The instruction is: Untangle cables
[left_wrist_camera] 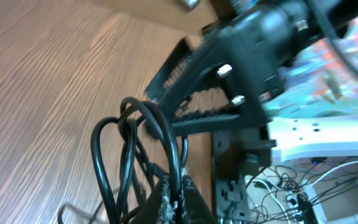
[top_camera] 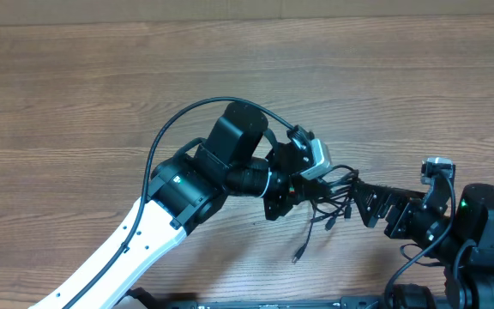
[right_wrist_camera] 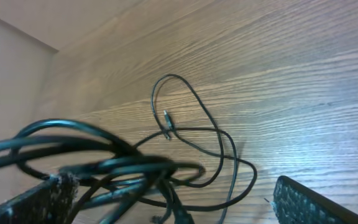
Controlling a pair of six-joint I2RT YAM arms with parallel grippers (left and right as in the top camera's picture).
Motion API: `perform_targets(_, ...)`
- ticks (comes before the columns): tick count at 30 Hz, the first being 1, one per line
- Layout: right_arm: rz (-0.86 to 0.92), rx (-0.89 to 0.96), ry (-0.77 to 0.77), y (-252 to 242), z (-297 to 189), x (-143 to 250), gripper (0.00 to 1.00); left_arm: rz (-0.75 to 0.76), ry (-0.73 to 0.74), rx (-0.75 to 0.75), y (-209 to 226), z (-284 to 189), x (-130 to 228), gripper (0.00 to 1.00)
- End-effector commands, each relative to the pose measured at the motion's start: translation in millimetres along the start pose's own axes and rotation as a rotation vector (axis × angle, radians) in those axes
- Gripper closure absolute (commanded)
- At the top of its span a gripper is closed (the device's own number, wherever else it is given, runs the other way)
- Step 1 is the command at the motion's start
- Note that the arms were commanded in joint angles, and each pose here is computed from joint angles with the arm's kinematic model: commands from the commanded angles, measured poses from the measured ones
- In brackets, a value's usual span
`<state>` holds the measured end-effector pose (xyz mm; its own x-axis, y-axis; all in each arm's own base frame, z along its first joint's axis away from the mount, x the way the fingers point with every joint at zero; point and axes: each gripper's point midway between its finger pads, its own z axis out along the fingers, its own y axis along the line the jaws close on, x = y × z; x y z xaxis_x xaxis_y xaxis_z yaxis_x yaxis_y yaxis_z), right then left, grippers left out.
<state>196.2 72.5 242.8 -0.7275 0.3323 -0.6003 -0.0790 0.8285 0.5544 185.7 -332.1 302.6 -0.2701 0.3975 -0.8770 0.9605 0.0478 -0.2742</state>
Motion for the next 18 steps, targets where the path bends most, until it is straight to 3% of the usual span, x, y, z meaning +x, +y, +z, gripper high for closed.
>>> perform_targets(1, -0.027, -0.028, -0.009, 7, -3, -2, 0.02, 0.091, -0.071, 0.104, -25, -11, -19, 0.96)
perform_targets(4, -0.109, -0.051, 0.009, 10, -3, 3, 0.08, 0.121, -0.1, 0.138, -31, -12, -26, 0.96)
perform_targets(8, -0.113, -0.055, 0.01, 11, -3, 3, 0.24, 0.182, -0.154, 0.236, -48, -17, -37, 0.96)
perform_targets(11, -0.22, -0.173, 0.035, 31, -6, 10, 0.32, 0.19, -0.16, 0.241, -49, -17, -39, 0.96)
perform_targets(14, -0.32, -0.298, 0.054, 50, -11, 18, 0.33, 0.19, -0.16, 0.241, -49, -17, -39, 0.96)
perform_targets(18, -0.32, -0.306, 0.06, 51, -11, 20, 0.37, 0.19, -0.16, 0.241, -49, -17, -39, 0.96)
